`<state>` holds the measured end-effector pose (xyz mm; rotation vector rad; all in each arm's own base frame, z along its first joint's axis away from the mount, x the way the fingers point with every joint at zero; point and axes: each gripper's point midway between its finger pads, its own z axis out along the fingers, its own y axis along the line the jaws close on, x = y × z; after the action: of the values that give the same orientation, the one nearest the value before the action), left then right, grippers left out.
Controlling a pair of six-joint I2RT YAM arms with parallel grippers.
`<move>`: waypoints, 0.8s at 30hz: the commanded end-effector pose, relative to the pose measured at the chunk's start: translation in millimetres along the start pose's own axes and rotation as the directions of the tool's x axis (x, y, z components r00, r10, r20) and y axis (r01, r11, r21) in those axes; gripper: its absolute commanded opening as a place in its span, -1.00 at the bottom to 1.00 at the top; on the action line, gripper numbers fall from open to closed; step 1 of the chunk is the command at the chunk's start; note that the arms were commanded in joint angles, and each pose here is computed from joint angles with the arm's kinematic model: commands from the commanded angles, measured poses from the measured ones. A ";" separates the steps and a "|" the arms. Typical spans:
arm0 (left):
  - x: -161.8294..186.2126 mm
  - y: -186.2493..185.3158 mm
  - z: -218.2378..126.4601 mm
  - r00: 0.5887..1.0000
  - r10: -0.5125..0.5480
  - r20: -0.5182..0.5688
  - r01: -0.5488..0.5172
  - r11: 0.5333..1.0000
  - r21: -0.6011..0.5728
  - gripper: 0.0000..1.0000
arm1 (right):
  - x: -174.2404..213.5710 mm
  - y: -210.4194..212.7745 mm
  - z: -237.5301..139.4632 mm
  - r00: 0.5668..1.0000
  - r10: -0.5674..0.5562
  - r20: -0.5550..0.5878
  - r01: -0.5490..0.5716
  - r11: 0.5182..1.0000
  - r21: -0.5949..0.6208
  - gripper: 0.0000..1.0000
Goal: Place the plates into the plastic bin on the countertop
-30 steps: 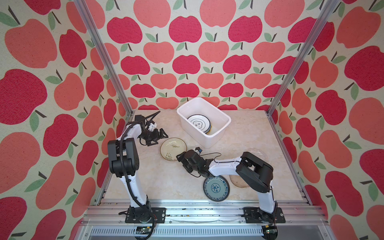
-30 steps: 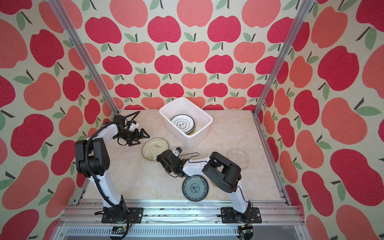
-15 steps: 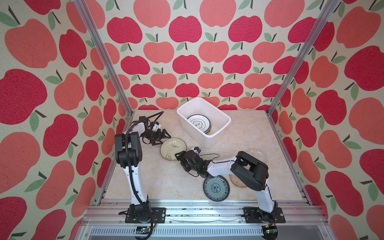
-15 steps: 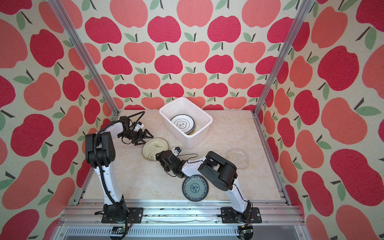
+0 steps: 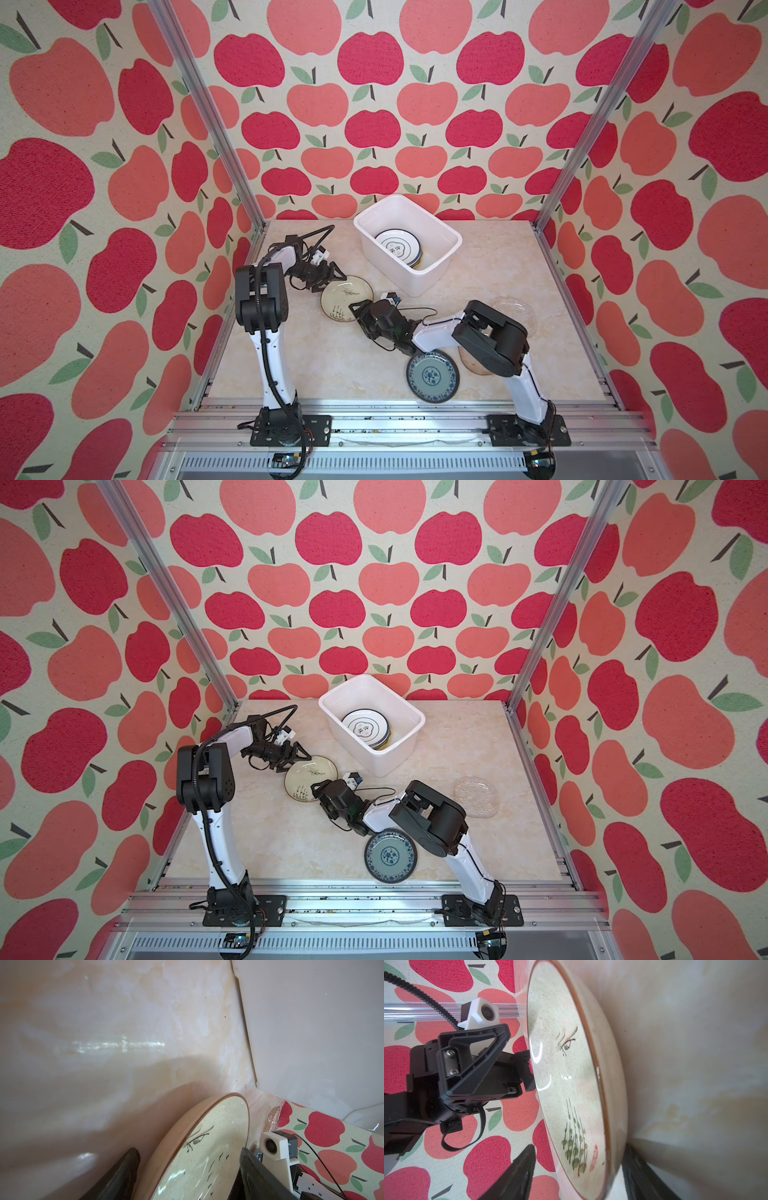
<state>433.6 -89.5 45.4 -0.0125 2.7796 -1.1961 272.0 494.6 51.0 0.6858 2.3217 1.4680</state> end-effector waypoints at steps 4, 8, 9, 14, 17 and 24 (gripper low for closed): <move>23.0 -2.5 0.7 0.999 -0.009 -0.036 0.008 1.000 -0.009 0.56 | -9.2 -33.5 17.9 0.998 -0.063 -0.014 0.064 0.995 0.072 0.27; 25.2 -2.0 -0.2 0.999 -0.013 -0.038 0.012 1.000 -0.018 0.56 | -5.8 -28.5 24.0 0.996 -0.081 -0.042 0.083 0.995 0.049 0.21; 25.0 -2.7 -0.3 0.999 -0.012 -0.038 0.011 1.000 -0.018 0.56 | -5.6 -28.8 24.8 0.995 -0.084 -0.045 0.086 0.995 0.046 0.19; 26.4 -3.8 1.4 0.999 -0.012 -0.046 0.011 1.000 -0.022 0.57 | -4.4 -25.8 27.3 0.995 -0.085 -0.051 0.087 0.996 0.026 0.00; 29.0 -3.3 2.5 0.998 -0.017 -0.053 0.016 1.000 -0.024 0.57 | -4.7 -27.0 27.1 0.996 -0.080 -0.050 0.081 0.996 0.027 -0.14; 30.2 -7.0 0.0 0.999 -0.018 -0.038 0.017 1.000 -0.019 0.58 | -4.4 -27.1 26.2 0.997 -0.061 -0.051 0.062 0.998 0.014 -0.47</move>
<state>418.9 -88.7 45.4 -0.0089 2.7864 -1.1665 285.0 506.0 36.1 0.5897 2.3283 1.5007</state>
